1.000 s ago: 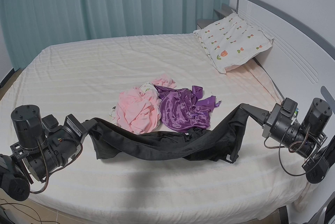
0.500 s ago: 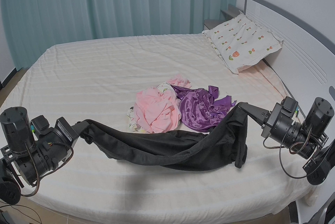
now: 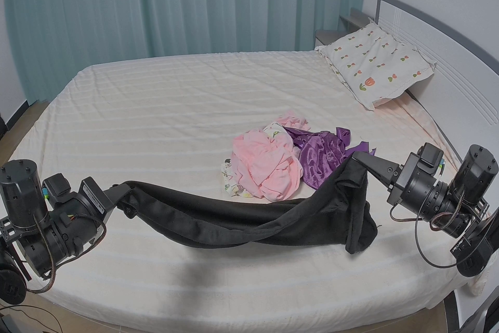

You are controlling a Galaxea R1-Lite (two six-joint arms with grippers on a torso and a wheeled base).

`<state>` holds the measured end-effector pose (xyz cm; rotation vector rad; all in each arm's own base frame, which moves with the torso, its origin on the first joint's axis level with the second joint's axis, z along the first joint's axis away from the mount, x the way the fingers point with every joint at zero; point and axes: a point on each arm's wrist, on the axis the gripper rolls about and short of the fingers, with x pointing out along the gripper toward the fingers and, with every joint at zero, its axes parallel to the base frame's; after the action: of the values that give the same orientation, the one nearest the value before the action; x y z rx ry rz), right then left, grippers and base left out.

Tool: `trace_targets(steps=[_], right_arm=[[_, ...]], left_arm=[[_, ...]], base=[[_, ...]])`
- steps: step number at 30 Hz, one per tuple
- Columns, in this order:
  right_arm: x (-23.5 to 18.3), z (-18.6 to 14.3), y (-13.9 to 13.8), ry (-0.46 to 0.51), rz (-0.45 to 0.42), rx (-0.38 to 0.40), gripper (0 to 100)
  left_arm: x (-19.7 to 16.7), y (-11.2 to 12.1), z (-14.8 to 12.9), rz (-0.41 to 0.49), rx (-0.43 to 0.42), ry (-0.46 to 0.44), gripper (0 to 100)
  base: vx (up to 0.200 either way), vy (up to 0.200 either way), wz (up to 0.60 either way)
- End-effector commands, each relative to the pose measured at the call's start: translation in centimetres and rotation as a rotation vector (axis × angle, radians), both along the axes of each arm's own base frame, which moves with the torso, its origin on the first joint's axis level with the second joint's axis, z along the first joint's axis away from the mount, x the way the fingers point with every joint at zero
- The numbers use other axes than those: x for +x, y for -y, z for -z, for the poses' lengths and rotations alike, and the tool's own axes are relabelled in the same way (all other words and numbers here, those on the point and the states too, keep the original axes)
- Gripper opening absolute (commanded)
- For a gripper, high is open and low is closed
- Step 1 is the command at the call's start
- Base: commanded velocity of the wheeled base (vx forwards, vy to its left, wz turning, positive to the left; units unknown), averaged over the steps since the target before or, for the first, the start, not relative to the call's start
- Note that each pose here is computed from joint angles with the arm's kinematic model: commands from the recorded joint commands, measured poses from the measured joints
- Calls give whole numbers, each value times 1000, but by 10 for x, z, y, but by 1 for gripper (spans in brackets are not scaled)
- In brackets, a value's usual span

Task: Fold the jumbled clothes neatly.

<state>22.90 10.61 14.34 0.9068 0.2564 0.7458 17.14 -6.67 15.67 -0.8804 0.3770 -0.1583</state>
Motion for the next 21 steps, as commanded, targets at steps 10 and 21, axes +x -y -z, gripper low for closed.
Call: trace_targets(steps=[10,21], right_arm=[[0,0,-10,-2,-37,-1,0],[-1,5,-7,-26,-26,-10,0]], left_arm=[[0,0,0,2,-1,0,0],[-1,0,0,2,0,-3,0]], base=[[0,200,0],[0,200,0]])
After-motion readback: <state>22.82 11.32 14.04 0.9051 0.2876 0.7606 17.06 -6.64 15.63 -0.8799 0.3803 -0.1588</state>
